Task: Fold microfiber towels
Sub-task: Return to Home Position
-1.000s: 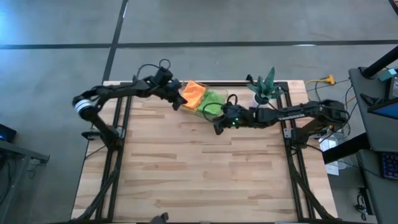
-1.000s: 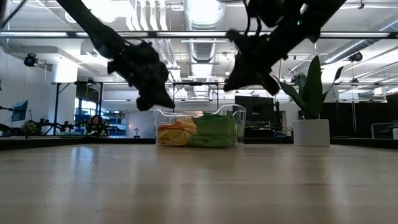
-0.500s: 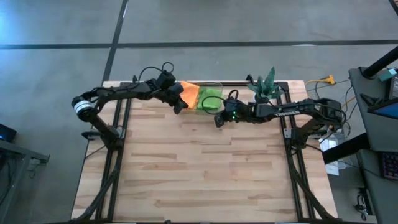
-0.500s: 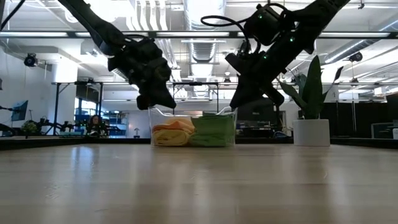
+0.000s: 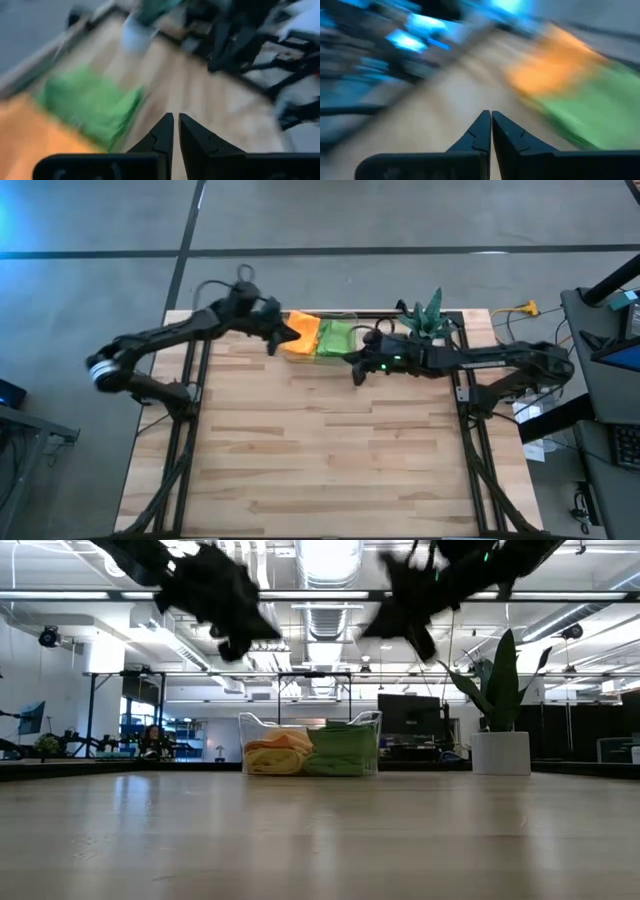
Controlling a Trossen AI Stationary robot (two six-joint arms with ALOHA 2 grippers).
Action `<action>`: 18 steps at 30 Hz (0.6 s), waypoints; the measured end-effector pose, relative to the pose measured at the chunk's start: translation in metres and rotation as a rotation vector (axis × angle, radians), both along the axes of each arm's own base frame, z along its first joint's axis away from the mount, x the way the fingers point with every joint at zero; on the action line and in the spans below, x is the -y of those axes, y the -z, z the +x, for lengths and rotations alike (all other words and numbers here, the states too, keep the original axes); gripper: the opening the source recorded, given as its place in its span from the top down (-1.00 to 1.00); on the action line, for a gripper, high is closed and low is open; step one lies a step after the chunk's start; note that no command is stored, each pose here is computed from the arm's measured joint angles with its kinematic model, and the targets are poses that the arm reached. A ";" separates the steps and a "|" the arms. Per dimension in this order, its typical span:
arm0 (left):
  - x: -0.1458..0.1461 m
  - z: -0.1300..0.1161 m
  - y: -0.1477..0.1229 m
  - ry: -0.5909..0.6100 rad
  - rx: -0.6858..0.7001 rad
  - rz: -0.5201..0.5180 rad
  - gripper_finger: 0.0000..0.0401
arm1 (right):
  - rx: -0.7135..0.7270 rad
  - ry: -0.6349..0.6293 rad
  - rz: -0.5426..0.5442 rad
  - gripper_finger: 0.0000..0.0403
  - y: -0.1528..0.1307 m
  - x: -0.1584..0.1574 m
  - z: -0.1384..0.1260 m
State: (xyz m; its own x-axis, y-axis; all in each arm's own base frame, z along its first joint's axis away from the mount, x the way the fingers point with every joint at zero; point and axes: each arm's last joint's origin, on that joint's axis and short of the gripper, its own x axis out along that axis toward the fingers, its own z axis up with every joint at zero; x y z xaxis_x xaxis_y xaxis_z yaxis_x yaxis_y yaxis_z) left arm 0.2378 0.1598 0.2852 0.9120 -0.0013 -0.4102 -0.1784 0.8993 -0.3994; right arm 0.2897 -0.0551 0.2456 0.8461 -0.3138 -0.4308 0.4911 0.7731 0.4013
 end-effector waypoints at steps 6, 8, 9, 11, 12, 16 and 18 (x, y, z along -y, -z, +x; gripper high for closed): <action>0.035 -0.026 -0.049 0.112 0.307 0.018 0.94 | 0.640 -0.264 -0.044 0.96 -0.049 -0.017 0.017; 0.041 -0.029 -0.061 0.121 0.431 0.019 0.94 | 0.833 -0.246 -0.103 0.96 -0.064 -0.009 0.020; 0.044 -0.032 -0.069 0.127 0.505 0.028 0.94 | 0.917 -0.234 -0.137 0.96 -0.074 -0.004 0.020; 0.049 -0.040 -0.086 0.145 0.656 0.065 0.97 | 1.042 -0.204 -0.215 0.96 -0.094 0.007 0.015; 0.052 -0.046 -0.095 0.149 0.719 0.084 0.98 | 1.078 -0.190 -0.257 0.96 -0.103 0.010 0.008; 0.068 -0.076 -0.119 0.077 0.862 0.162 0.99 | 1.087 -0.138 -0.389 0.96 -0.134 0.013 -0.032; 0.079 -0.094 -0.126 0.027 0.905 0.181 1.00 | 1.032 -0.100 -0.425 0.96 -0.143 0.008 -0.060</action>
State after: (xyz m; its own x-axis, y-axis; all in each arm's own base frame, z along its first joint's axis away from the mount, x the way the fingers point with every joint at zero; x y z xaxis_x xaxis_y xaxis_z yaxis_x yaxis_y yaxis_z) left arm 0.1433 0.0809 0.4116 0.8858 -0.0325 0.4629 0.1549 0.9610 -0.2291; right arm 0.2295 -0.0633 0.3885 0.7658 -0.1792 0.6176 0.0035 0.9615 0.2747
